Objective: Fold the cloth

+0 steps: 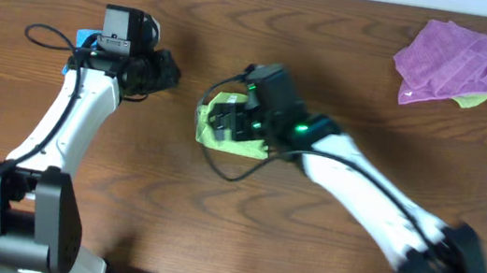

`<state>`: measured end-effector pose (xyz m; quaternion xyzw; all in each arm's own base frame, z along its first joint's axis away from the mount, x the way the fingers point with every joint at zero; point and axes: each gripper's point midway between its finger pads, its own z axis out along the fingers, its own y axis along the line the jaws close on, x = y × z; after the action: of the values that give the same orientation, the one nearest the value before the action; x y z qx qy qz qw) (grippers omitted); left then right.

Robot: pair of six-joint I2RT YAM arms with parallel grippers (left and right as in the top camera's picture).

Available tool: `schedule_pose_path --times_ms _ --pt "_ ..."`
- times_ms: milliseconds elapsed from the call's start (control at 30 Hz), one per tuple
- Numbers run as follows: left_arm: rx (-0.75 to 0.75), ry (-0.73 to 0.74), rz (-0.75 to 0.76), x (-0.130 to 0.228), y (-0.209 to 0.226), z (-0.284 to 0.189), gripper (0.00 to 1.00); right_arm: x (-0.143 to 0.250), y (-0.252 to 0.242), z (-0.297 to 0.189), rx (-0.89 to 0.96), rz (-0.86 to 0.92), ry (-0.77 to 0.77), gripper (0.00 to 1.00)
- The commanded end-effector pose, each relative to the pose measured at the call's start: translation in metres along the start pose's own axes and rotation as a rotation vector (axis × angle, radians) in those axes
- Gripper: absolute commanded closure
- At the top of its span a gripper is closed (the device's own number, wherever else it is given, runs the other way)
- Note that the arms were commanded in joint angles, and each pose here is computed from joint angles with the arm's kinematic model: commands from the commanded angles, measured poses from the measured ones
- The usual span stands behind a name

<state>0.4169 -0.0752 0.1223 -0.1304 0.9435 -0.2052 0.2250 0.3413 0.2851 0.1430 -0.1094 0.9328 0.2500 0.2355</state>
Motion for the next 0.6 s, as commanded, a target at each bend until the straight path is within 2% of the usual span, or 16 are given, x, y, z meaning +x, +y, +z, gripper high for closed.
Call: schedule_pose_path --times_ms 0,200,400,567 --pt "0.011 -0.046 0.041 -0.010 -0.008 -0.018 0.46 -0.030 -0.019 -0.061 0.054 -0.087 -0.109 0.01" --pt "0.024 -0.054 0.044 -0.009 -0.013 -0.029 0.03 -0.016 -0.075 -0.168 0.230 -0.042 -0.177 0.01" --pt "0.049 -0.006 0.011 0.002 -0.017 -0.031 0.05 0.023 -0.105 -0.248 0.396 0.014 -0.252 0.01" --pt "0.073 0.052 -0.033 0.015 -0.020 -0.032 0.05 0.063 -0.109 -0.279 0.428 0.037 -0.310 0.01"
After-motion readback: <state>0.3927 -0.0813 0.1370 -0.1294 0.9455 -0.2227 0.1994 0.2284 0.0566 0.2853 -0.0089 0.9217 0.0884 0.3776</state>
